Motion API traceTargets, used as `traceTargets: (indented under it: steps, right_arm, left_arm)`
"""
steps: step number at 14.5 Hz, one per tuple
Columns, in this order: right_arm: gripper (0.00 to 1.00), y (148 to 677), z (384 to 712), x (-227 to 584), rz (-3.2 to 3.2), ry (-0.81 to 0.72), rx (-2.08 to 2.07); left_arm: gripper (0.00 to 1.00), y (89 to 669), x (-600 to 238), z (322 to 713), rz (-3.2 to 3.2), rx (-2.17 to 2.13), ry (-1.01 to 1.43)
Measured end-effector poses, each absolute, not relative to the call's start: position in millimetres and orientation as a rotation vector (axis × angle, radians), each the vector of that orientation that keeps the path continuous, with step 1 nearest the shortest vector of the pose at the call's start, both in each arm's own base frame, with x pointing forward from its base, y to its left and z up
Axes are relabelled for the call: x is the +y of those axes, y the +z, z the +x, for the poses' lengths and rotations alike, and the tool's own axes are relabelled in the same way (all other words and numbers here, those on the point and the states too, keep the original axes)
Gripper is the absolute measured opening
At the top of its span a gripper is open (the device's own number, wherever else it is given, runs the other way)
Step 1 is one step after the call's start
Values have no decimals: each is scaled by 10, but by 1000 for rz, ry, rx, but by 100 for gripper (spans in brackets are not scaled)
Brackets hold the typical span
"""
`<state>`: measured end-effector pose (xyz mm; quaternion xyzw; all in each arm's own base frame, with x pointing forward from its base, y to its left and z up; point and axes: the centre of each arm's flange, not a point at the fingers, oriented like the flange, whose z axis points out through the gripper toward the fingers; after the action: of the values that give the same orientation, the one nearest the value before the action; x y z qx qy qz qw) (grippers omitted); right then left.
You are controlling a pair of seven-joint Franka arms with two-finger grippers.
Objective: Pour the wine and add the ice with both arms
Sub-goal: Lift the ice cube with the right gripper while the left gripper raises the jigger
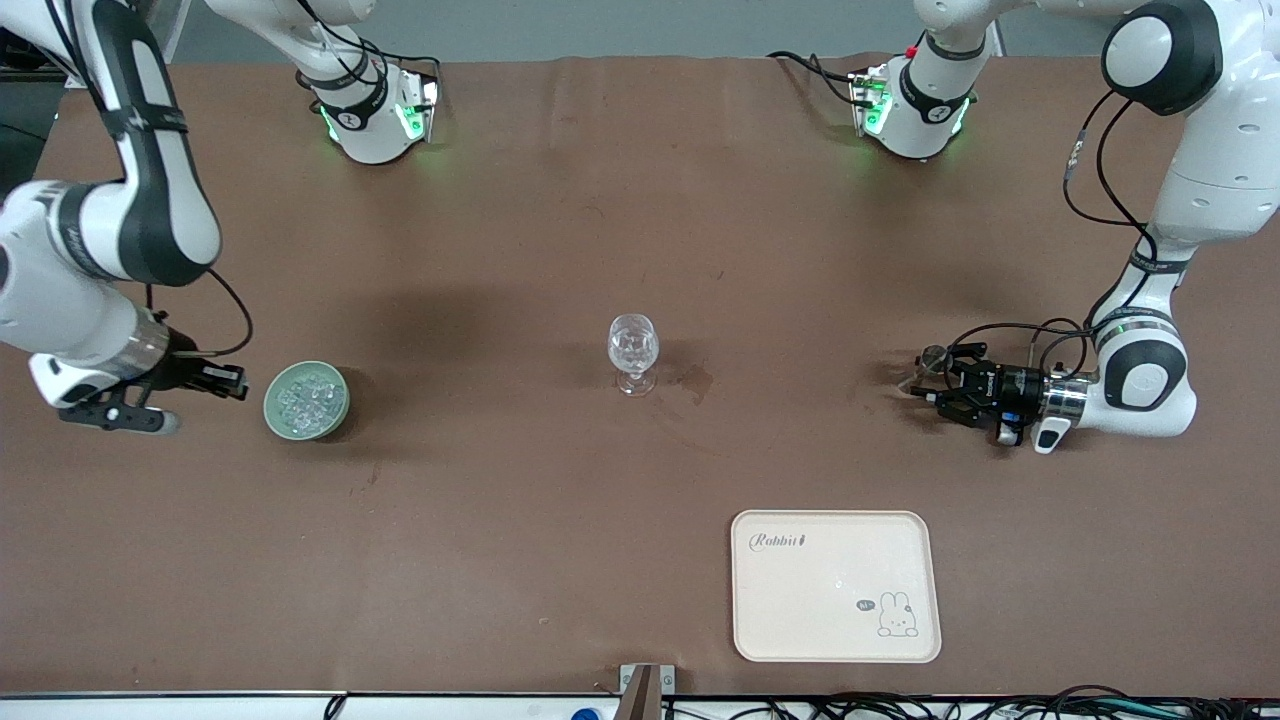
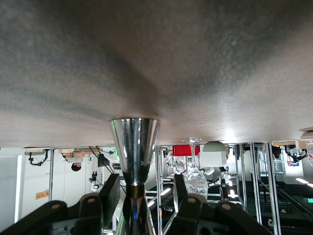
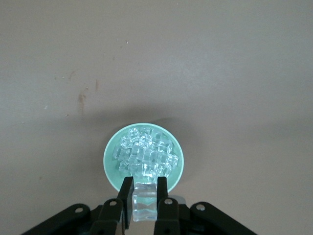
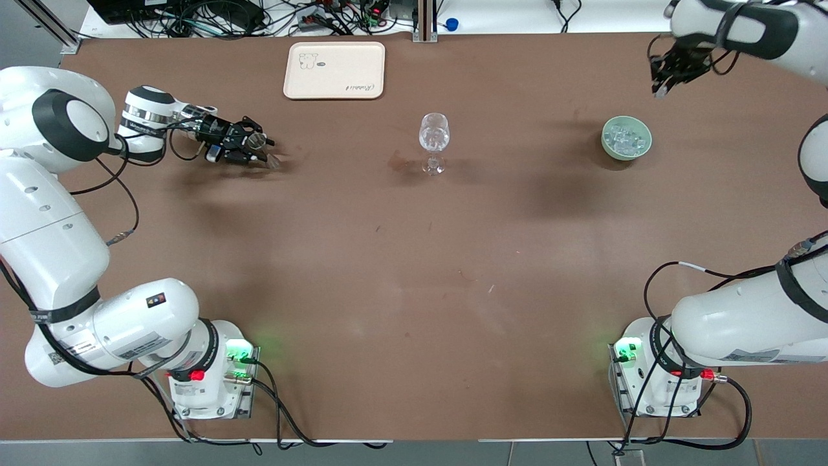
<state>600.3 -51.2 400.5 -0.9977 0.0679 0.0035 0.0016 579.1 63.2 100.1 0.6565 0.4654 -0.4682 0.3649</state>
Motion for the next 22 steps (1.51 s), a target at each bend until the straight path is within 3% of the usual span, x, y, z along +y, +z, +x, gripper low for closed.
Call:
traceTargets:
  steps: [1,3,7,15,22]
  right_arm:
    - [23,4143,6019,-527,-3130,26,216]
    - [23,4418,6062,-537,-3129,38,216]
    - [23,4972,6038,-532,-3129,-42,212]
    - [23,5832,5585,-401,-3128,-5,128]
    - [23,6096,5387,-235,-3130,-8,47]
  left_arm:
    - [49,999,625,5792,1689,1196,-1205]
    - [31,999,620,5791,1690,1196,-1206]
    - [23,1000,599,5796,1693,1193,-1207]
    - [21,1101,455,5872,1697,1160,-1209]
    - [21,1904,-209,6183,1683,1126,-1236]
